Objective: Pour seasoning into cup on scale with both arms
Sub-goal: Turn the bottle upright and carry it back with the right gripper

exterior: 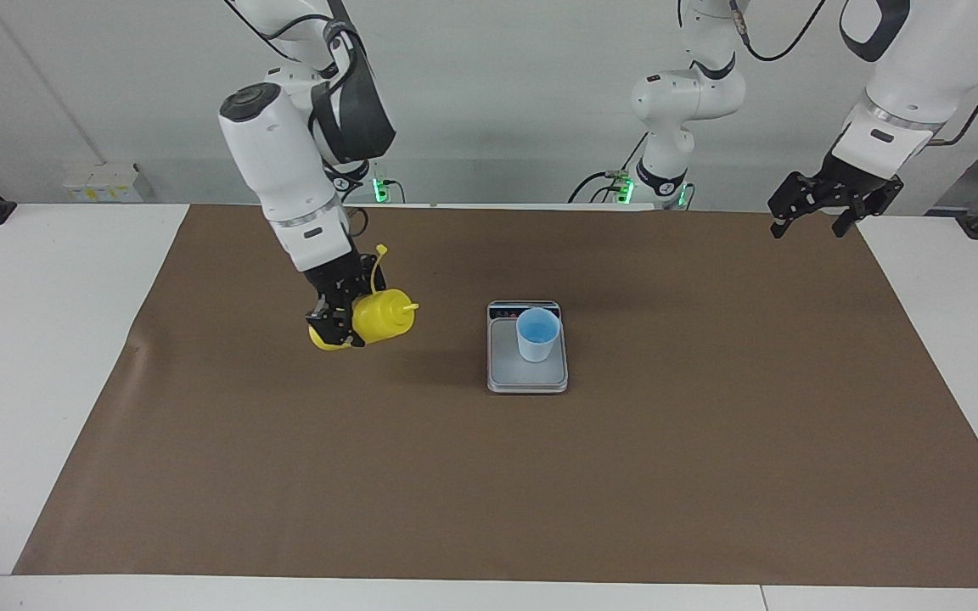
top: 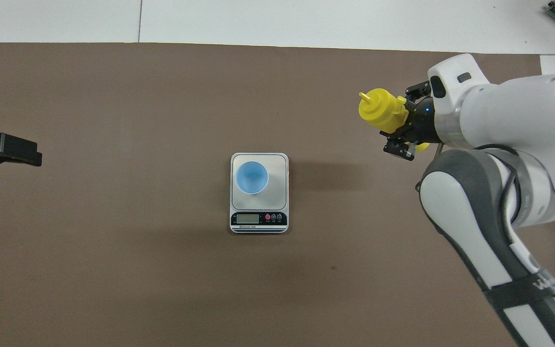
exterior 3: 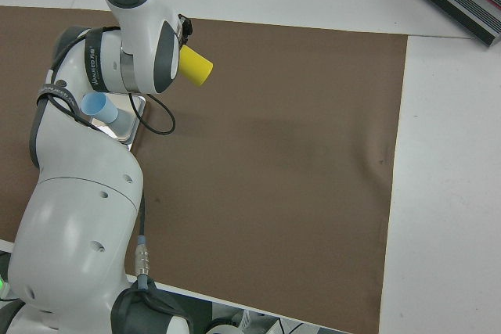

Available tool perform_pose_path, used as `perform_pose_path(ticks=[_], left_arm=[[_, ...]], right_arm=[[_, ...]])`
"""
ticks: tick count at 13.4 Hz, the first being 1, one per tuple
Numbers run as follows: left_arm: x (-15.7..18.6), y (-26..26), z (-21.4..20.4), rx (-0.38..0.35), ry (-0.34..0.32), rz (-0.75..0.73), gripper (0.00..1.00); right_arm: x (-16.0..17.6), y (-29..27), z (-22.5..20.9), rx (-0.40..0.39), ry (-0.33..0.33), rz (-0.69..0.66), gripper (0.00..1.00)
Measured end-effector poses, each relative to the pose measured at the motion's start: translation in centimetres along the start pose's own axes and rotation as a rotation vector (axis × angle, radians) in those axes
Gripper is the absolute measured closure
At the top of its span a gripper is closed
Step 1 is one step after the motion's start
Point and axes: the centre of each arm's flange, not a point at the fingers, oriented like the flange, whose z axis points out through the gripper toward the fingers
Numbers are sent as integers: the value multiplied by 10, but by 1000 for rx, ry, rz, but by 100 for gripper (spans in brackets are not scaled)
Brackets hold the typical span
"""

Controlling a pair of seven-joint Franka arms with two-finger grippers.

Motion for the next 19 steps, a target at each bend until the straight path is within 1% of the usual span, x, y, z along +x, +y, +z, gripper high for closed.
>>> perform_pose_path(ticks=[1,4,7,9,10,13,14,17,19], left_arm=[[0,0,0,0,0,0,0],[0,0,0,0,0,0,0],[0,0,0,0,0,0,0],[0,0,0,0,0,0,0],[0,0,0,0,0,0,0],[0,0,0,0,0,0,0],[0,0,0,0,0,0,0],[0,0,0,0,0,0,0],[0,0,0,0,0,0,0]], right_arm=[[-20,7,1,8,46,8,49],[-72,12,17,-18,189,39,49],[-103,4,39,-49,353,140,49],[-121,-3,52,-73,439,186,49],[-132,-8,60,-86,472,197,49],[-169,-20,81,-143,549,215,49],[-177,-23,87,-156,562,222,49],[-188,-32,101,-165,576,234,49],[-198,-42,114,-162,615,249,49]])
